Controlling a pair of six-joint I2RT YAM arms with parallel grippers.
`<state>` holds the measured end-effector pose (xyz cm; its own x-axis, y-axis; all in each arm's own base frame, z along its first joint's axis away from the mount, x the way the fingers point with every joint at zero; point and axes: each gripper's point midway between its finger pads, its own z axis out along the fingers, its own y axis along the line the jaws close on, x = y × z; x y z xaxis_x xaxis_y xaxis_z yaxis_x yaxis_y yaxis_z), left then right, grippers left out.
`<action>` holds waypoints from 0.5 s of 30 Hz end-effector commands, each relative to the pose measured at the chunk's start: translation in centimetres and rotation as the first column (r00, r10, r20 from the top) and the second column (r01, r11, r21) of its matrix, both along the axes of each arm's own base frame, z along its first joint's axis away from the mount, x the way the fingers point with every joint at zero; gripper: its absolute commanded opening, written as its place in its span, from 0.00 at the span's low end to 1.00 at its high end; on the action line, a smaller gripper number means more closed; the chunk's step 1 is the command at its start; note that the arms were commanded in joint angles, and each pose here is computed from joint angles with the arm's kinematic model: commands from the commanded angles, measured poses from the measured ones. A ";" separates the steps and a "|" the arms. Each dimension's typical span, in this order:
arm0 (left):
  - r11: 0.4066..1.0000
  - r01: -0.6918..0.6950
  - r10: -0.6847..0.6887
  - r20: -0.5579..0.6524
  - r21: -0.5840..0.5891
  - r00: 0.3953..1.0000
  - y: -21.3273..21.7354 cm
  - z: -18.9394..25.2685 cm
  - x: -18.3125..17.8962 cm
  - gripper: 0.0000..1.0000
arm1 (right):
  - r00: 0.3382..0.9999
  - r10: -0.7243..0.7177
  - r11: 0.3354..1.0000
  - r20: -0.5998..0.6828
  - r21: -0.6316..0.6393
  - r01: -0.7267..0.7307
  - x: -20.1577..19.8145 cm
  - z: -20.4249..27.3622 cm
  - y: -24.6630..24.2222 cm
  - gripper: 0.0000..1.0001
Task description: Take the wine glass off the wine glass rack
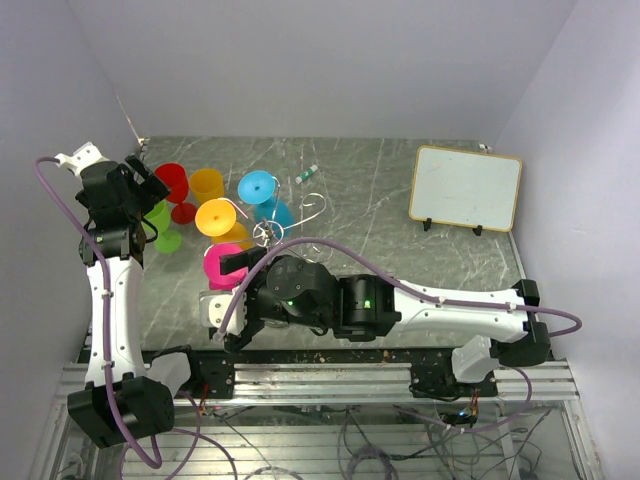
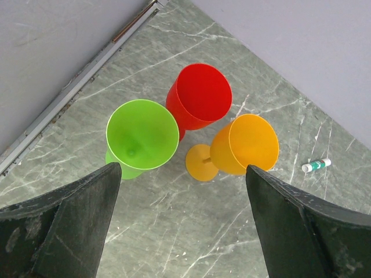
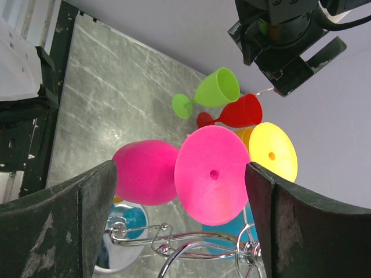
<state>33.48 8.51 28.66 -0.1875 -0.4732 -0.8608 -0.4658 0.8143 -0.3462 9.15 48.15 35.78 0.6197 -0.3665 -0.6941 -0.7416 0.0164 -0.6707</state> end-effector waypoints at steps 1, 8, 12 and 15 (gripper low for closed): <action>1.000 0.009 -0.009 0.034 0.008 0.999 0.1 0.8 0.3 0.99 | 0.999 0.003 0.999 0.033 0.034 -0.004 0.4 1.5 0.0 0.87; 1.000 0.012 -0.012 0.035 0.003 0.999 0.2 0.8 0.3 0.99 | 0.999 -0.027 1.000 0.032 -0.009 0.027 1.5 0.1 0.5 0.74; 1.000 0.014 -0.014 0.036 0.002 0.999 0.1 0.8 0.3 0.99 | 0.999 -0.026 1.000 0.031 -0.015 0.026 1.7 -0.2 0.8 0.67; 1.000 0.012 -0.012 0.035 0.002 0.999 0.2 0.7 0.3 0.99 | 1.000 -0.024 1.000 0.018 -0.020 0.024 2.0 -0.5 0.8 0.59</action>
<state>33.48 8.52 28.65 -0.1883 -0.4749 -0.8597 -0.4632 0.8148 -0.3487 10.65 48.64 34.44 0.6270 -0.4058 -0.6650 -0.7260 0.0052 -0.6877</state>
